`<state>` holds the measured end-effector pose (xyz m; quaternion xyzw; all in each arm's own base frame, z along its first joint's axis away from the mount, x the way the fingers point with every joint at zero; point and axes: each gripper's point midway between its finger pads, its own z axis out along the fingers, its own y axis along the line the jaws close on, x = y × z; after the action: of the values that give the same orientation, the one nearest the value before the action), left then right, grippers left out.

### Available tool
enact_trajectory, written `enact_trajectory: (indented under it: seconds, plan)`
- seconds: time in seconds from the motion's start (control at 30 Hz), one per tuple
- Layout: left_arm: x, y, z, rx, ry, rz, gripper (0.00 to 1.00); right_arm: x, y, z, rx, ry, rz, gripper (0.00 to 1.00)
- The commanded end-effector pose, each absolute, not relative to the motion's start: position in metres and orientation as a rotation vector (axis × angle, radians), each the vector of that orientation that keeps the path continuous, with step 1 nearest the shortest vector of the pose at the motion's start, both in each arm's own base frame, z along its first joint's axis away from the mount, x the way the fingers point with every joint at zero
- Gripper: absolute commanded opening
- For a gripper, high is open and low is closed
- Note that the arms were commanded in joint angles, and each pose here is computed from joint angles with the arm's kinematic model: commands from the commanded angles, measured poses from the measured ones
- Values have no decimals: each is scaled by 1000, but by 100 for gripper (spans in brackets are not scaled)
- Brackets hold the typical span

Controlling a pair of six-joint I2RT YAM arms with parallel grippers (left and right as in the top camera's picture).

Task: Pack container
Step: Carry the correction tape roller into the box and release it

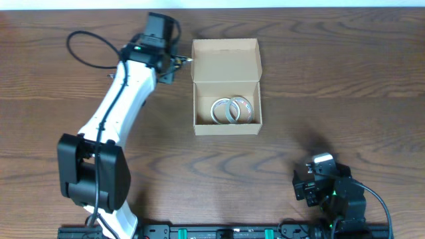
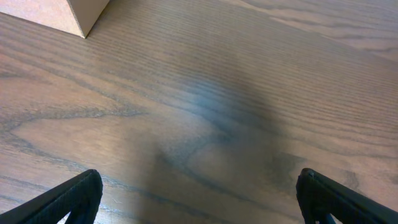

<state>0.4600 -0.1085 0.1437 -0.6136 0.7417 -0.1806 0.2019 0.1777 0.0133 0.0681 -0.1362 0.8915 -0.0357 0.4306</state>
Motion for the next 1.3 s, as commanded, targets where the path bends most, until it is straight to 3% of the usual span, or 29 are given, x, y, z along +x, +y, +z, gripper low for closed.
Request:
enact_trajectory:
  seconds: [0.0,0.43,0.63,1.27]
  plan:
    - [456,-135,161,-1593,2129,-520,43,177,13,66,-349,2224,-92,99]
    - [384,-229,157,-1347,2416,-481,43,177,13,66,-349,2224,-92,99]
    - [362,-244,151,-1277,2487,-424,43,177,13,66,-349,2224,-92,99]
    - [369,-245,70,-1274,2554,-187,47,177,13,66,-349,2224,-92,99]
